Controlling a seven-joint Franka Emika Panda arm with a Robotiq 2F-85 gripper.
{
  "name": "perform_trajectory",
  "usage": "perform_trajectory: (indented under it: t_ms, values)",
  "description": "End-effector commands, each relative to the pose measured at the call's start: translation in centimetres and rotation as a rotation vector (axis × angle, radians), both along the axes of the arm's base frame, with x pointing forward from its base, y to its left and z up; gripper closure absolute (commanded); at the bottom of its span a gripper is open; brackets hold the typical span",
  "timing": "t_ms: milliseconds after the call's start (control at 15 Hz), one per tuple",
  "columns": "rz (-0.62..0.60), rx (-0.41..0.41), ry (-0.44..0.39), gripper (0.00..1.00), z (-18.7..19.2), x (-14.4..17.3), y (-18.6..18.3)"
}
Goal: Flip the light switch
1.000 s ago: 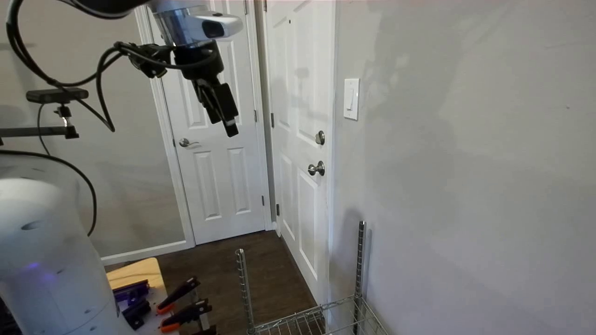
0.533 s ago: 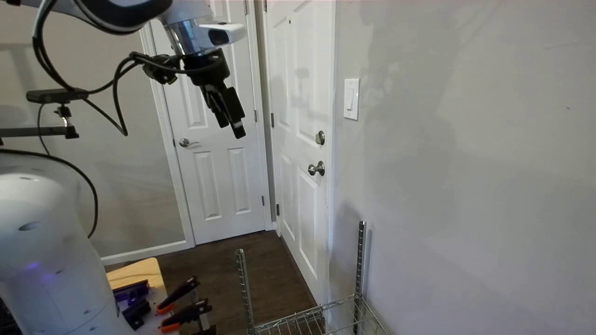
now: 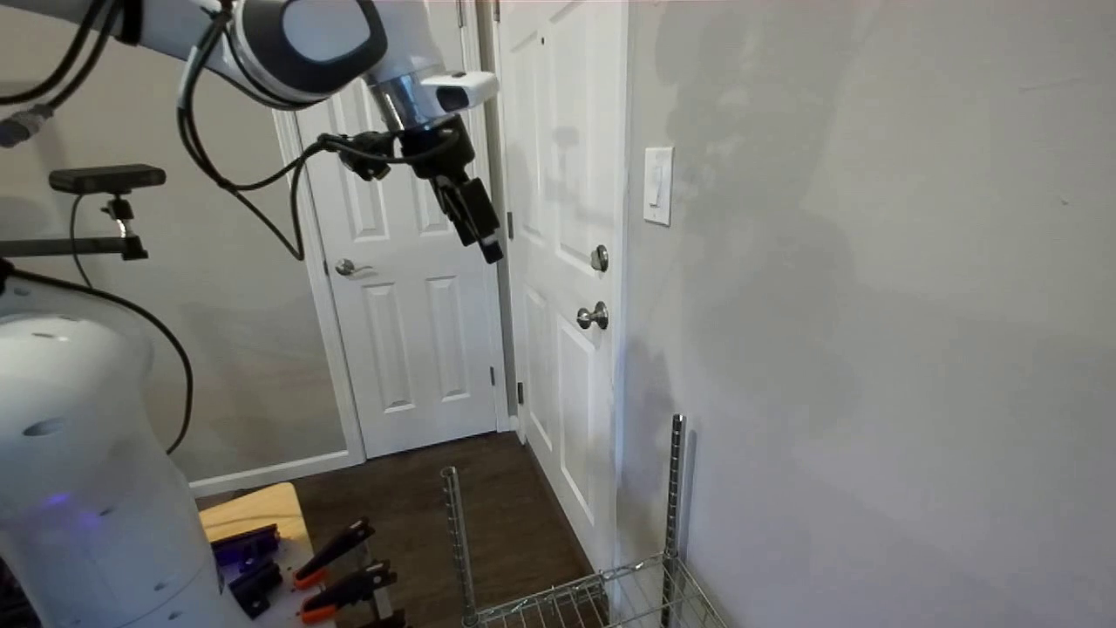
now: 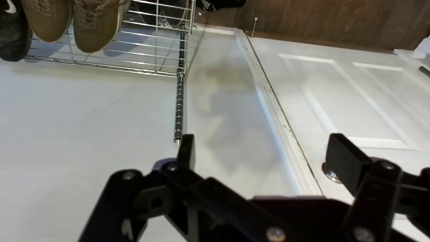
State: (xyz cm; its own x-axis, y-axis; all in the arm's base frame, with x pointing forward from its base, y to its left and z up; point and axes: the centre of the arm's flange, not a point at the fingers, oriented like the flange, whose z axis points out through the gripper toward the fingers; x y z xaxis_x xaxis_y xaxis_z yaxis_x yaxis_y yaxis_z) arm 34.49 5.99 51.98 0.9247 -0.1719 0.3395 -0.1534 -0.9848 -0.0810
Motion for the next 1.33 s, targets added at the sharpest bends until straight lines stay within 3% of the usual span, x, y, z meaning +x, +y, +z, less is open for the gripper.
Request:
perform_trajectory:
  t_ms: [0,667,800,1067,1267]
  values:
    - [-0.112,-0.033,-0.016,0.00,0.4,4.9,1.3]
    - [-0.356,-0.098,-0.156,0.00,-0.3,10.8,3.7]
    - [-0.328,-0.090,-0.138,0.00,-0.1,9.6,3.1]
    - [-0.343,-0.095,-0.139,0.00,-0.4,10.2,3.6]
    - [-0.342,-0.099,-0.122,0.00,-0.7,8.4,3.9]
